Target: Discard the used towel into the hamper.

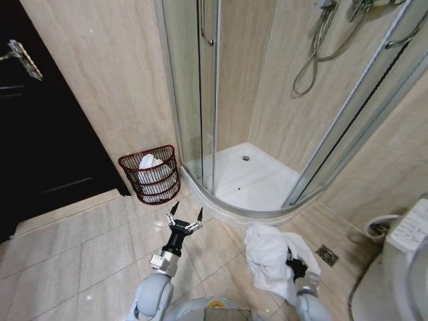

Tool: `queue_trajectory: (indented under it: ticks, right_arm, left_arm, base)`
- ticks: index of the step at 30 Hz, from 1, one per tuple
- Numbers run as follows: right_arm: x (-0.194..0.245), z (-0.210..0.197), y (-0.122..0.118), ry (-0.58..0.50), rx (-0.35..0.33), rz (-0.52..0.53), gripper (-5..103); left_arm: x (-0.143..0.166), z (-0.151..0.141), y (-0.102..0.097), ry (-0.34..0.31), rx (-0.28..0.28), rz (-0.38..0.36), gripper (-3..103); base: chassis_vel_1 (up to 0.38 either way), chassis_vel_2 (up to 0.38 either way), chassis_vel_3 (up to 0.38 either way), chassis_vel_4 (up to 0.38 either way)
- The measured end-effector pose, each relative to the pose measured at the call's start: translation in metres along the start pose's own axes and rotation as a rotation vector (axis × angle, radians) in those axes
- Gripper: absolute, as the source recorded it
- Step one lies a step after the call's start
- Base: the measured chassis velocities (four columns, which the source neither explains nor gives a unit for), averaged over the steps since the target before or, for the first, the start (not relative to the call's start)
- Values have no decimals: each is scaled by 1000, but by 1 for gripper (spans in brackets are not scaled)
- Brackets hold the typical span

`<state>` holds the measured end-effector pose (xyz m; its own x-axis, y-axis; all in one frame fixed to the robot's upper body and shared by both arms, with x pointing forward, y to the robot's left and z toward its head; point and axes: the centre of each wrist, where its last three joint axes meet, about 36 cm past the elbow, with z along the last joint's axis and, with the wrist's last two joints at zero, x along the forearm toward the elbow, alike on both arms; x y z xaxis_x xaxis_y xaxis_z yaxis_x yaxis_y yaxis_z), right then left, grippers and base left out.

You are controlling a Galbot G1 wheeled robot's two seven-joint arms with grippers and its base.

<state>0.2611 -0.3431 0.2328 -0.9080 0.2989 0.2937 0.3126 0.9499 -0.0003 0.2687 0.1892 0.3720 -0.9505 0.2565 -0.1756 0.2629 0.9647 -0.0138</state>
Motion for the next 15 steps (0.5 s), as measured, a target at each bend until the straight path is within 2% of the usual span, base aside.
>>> queue_trajectory:
  ticks: [6, 9, 11, 15]
  right_arm:
    - [16, -37, -2, -121, 58, 17, 15]
    - [29, -73, 0, -217, 91, 19, 15]
    - [33, -86, 2, -247, 95, 19, 15]
    - [51, -137, 12, -344, 98, 15, 15]
  left_arm:
    - [0, 1, -3, -1, 7, 3, 100]
    - [1, 2, -4, -2, 11, 4, 100]
    - [2, 2, -4, -2, 11, 4, 100]
    - [2, 2, -4, -4, 14, 2, 100]
  base:
    - [0, 0, 0, 0]
    - [0, 0, 0, 0]
    - [0, 0, 0, 0]
    - [0, 0, 0, 0]
